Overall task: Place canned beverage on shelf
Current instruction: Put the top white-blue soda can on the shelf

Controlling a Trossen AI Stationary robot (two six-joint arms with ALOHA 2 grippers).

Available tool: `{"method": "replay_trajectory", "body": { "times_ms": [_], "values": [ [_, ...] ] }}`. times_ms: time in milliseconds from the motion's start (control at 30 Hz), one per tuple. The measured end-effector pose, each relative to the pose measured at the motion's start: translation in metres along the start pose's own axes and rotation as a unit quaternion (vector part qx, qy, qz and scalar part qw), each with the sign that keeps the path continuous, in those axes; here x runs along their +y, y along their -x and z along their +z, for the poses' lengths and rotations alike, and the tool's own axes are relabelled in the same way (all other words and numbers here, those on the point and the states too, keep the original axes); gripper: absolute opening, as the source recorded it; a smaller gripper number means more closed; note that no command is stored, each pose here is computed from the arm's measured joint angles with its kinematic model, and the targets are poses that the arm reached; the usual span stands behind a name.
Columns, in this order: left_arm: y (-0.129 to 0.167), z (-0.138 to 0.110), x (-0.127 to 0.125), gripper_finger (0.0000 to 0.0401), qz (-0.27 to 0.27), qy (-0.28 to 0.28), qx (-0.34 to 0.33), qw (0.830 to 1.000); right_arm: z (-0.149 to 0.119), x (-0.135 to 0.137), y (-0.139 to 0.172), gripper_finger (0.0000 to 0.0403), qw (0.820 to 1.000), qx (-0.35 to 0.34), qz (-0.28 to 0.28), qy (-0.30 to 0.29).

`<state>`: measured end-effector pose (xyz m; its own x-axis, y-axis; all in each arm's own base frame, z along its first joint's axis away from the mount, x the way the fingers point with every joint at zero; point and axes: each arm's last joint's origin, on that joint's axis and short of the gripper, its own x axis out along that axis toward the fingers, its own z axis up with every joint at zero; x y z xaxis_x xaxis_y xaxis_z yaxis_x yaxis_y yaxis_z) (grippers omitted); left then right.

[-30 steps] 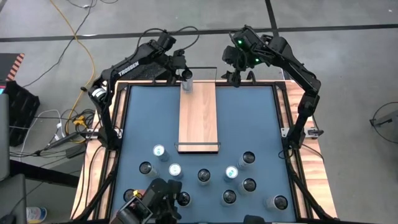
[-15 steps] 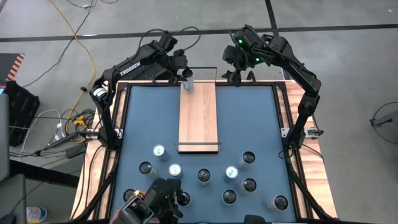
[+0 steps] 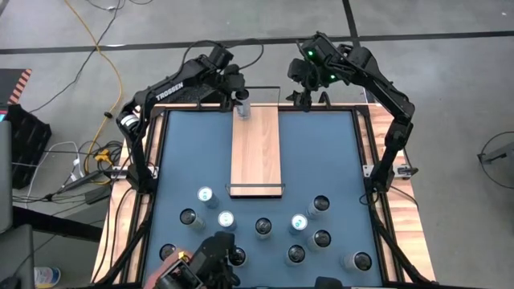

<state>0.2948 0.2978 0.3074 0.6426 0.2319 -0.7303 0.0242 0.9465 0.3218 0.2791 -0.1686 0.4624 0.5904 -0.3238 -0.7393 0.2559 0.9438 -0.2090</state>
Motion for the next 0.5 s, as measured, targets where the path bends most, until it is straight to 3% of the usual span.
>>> {"method": "replay_trajectory", "body": {
  "times_ms": [500],
  "values": [
    [0.024, 0.013, -0.005, 0.0291, 0.025, 0.02, -0.01, 0.999, 0.005, -0.009, 0.001, 0.0337, 0.999, -0.048, 0.014, -0.006]
  ]
}}
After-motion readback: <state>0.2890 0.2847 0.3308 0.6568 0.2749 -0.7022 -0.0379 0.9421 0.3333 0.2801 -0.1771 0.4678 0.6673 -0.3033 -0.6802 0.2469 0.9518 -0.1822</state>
